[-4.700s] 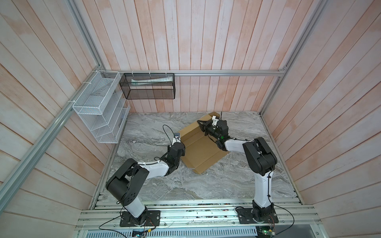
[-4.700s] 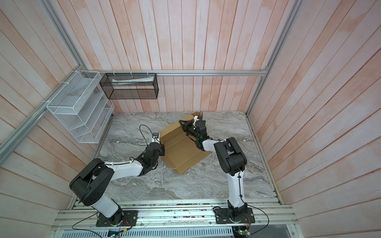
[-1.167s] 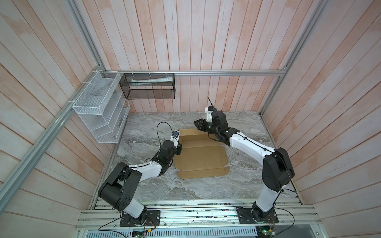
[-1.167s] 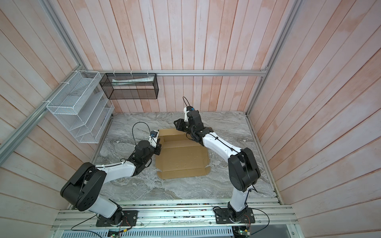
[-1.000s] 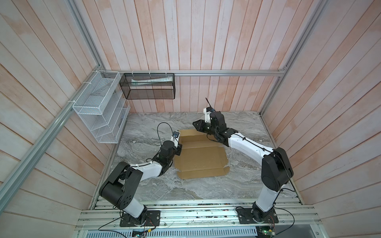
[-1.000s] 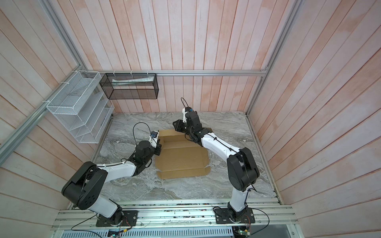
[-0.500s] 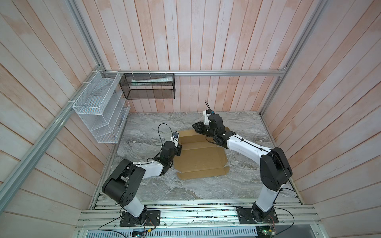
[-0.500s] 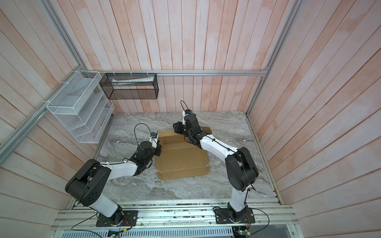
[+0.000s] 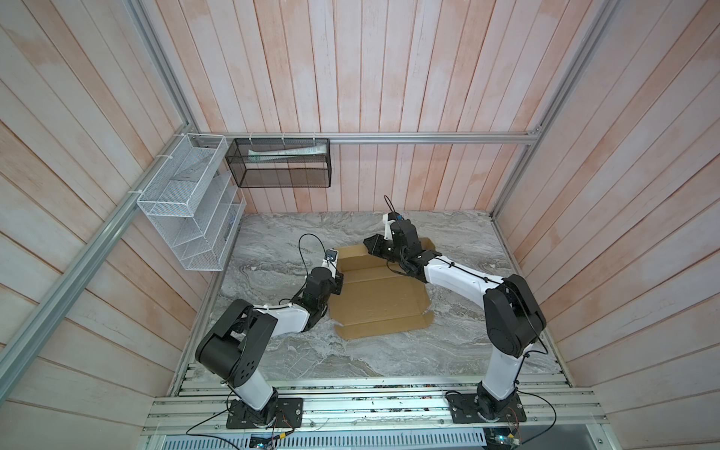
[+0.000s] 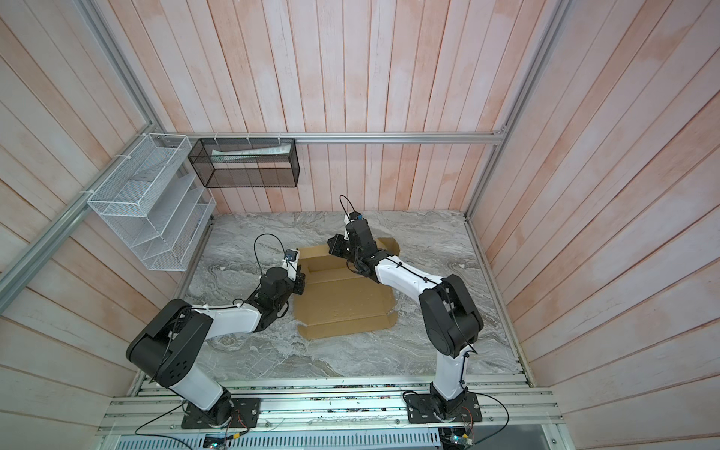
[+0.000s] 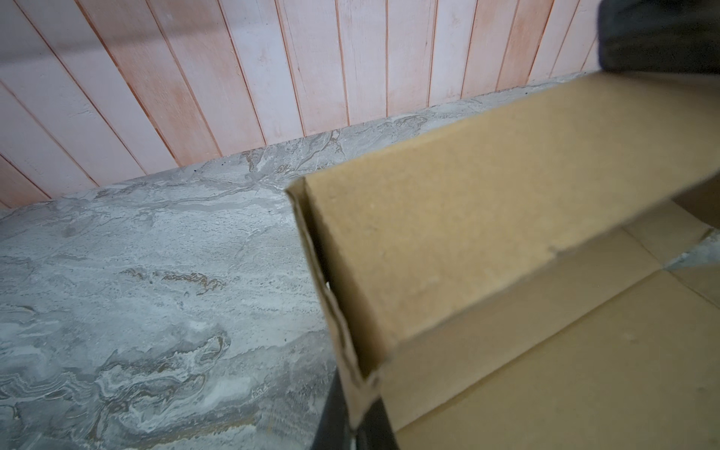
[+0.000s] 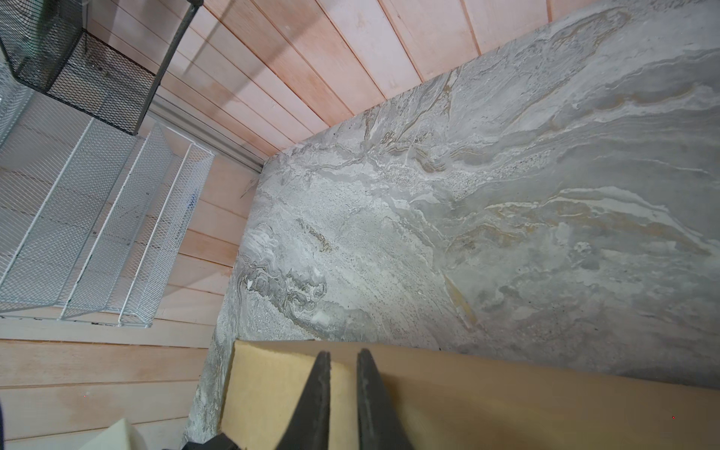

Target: Fold the paper box

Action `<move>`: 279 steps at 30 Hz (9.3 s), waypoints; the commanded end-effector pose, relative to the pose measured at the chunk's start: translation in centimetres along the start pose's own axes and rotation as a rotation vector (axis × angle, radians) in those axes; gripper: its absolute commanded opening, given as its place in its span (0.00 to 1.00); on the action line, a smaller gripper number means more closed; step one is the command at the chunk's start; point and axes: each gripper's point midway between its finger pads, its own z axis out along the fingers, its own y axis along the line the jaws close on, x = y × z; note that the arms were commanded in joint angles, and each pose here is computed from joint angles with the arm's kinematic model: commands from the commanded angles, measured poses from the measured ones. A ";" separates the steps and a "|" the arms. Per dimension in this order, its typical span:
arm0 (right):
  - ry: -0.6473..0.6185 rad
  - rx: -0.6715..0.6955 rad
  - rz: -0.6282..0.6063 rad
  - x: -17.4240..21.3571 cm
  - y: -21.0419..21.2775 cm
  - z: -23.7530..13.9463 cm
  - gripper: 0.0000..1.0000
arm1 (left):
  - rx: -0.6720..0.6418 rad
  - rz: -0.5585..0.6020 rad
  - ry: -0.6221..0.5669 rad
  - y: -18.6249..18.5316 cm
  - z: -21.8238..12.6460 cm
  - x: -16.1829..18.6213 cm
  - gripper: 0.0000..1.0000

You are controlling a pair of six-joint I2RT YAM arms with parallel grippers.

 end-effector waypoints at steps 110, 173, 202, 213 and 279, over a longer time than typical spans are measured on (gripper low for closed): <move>-0.044 -0.007 -0.094 -2.5 1.9 -1.6 0.26 | -0.201 -0.083 0.001 1.7 1.3 0.6 0.00; 0.047 0.026 -0.056 2.8 -0.3 1.5 0.23 | -0.270 -0.053 0.027 1.9 1.1 1.7 0.13; -0.011 0.009 -0.138 -0.3 2.5 -0.6 0.42 | -0.274 -0.102 -0.003 2.3 -0.1 0.8 0.15; -0.051 0.061 -0.233 -2.1 3.1 -2.8 0.55 | -0.270 -0.120 -0.014 2.3 -0.4 0.5 0.08; 0.013 0.095 -0.050 -1.0 -7.5 -9.5 0.71 | -0.262 -0.163 -0.018 2.9 -2.3 1.1 0.00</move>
